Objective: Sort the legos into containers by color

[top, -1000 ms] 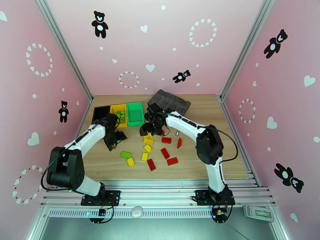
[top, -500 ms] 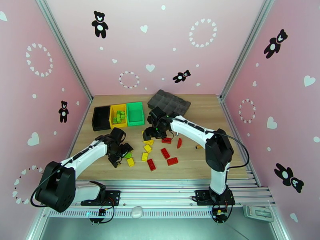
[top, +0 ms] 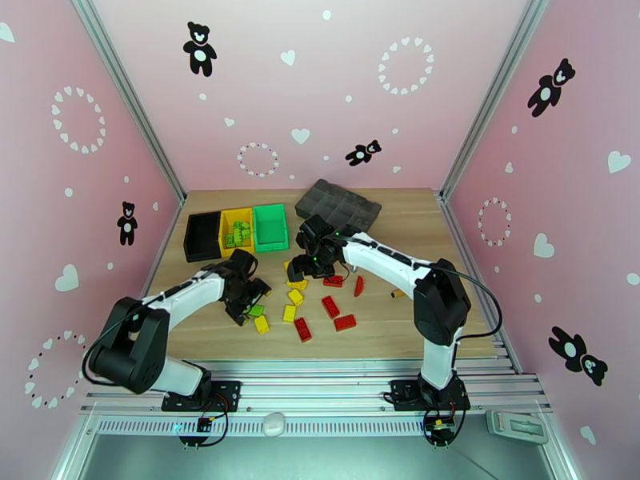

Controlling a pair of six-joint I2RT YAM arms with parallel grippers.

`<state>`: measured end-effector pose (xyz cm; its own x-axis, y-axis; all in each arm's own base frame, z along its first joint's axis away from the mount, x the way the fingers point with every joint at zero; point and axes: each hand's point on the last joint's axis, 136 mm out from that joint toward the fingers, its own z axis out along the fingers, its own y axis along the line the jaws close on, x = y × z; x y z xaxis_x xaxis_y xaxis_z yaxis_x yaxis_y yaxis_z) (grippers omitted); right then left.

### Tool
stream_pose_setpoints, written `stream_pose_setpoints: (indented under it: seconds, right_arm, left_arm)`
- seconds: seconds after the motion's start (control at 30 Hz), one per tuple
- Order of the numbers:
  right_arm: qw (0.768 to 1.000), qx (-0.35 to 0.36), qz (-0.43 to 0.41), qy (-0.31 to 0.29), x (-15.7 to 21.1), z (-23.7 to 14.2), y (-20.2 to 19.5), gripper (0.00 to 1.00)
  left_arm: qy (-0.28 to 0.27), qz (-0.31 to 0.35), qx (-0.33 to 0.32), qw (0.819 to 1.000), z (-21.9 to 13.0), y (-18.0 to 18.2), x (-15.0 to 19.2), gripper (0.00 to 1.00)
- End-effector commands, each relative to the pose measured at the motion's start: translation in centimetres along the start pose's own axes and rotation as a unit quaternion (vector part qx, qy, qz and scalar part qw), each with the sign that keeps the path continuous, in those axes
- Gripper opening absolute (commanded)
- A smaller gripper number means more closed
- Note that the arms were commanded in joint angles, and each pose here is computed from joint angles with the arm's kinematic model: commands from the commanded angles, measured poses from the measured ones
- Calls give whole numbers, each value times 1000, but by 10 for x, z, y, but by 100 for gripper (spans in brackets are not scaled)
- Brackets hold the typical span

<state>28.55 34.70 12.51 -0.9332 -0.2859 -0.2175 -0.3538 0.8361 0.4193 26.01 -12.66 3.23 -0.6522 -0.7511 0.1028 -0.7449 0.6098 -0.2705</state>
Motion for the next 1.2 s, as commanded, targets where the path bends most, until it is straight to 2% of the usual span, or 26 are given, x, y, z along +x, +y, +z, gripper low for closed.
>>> stream_pose_setpoints:
  seconds: [0.0,0.17,0.47,0.53,0.8,0.97,1.07,1.17]
  right_arm:
    - [1000,-1,2,-17,-3,-15,0,77]
    - [1000,0,8,-19,-6,-16,-4,77]
    - [1000,-6,16,-21,-9,-12,-5,77]
    - [1000,-6,18,-20,-10,-10,-6,77]
    - [1000,-9,23,-19,-10,-9,-6,76]
    - [1000,-8,22,-20,-10,-10,-5,76]
    - [1000,-12,20,-20,-11,-11,-3,75]
    - [999,-20,16,-21,-13,-12,1,74]
  left_arm:
    - [-17,32,-6,999,-3,-14,-9,81]
    - [-20,87,-63,994,-1,-2,-13,70]
    - [-2,187,-125,974,3,13,-2,69]
    - [-2,191,-127,973,5,13,-1,69]
    - [-1,194,-111,975,12,0,-3,55]
    - [-5,200,-99,975,13,-14,-6,43]
    - [-13,207,-88,974,7,-29,-10,35]
    - [-27,216,-81,973,-5,-41,-16,32]
